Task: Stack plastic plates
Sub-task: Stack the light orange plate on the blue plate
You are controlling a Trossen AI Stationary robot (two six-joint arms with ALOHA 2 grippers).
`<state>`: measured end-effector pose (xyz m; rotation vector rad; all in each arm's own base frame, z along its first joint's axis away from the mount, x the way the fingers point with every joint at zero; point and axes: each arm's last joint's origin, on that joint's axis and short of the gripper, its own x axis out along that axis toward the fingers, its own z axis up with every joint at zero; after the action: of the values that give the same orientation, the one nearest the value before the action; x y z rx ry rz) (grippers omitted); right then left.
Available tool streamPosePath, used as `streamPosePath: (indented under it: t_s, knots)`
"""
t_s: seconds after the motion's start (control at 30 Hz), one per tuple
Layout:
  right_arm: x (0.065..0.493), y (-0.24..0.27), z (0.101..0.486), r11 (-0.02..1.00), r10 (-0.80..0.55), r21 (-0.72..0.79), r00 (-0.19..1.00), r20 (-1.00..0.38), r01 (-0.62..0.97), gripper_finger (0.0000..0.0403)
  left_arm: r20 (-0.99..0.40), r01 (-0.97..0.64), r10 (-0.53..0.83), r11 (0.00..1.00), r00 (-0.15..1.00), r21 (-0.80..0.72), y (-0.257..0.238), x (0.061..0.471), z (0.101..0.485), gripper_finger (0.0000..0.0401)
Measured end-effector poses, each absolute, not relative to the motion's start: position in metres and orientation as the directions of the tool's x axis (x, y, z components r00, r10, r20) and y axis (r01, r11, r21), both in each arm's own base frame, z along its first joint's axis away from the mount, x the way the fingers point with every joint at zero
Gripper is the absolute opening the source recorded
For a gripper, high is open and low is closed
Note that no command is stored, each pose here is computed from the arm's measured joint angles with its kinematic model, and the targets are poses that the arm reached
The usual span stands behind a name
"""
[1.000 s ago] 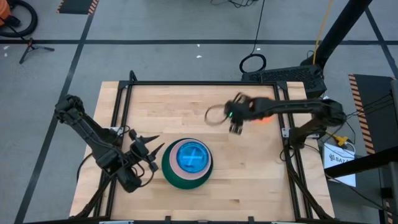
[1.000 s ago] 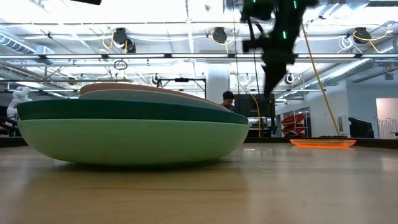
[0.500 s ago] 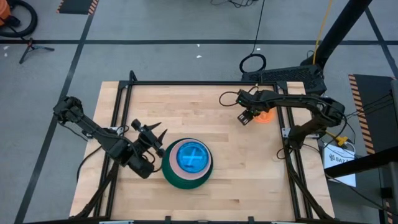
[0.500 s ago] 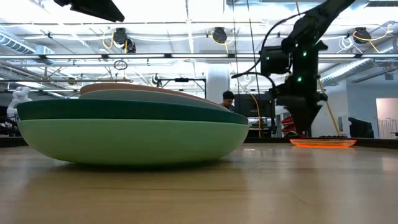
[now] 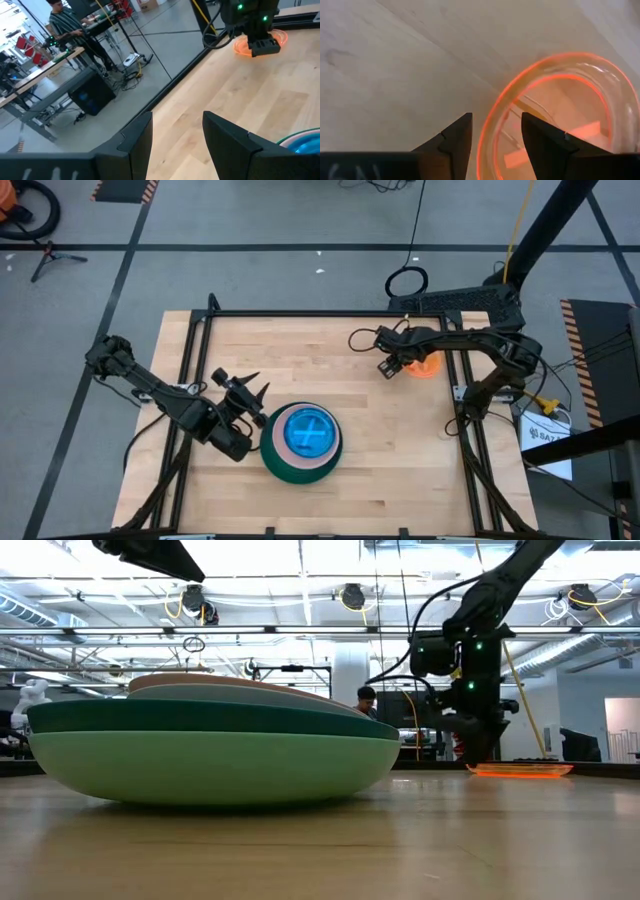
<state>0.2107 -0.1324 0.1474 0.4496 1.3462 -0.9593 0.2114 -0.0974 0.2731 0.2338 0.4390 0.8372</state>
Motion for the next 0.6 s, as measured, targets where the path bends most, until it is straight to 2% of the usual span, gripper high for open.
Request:
streamPosePath:
  t_s: [0.3, 0.6]
  knots:
    - [0.220, -0.136, 0.127, 0.574, -0.312, -0.261, -0.088, -0.946, 0.776, 0.0125, -0.290, -0.651, 0.744, 0.667, 0.602, 0.361, -0.101, 0.210, 0.273, 0.0179]
    - [0.219, -0.129, 0.140, 0.579, -0.323, -0.235, -0.045, -0.945, 0.781, 0.0037, -0.295, -0.666, 0.738, 0.675, 0.607, 0.317, -0.103, 0.209, 0.273, 0.0179]
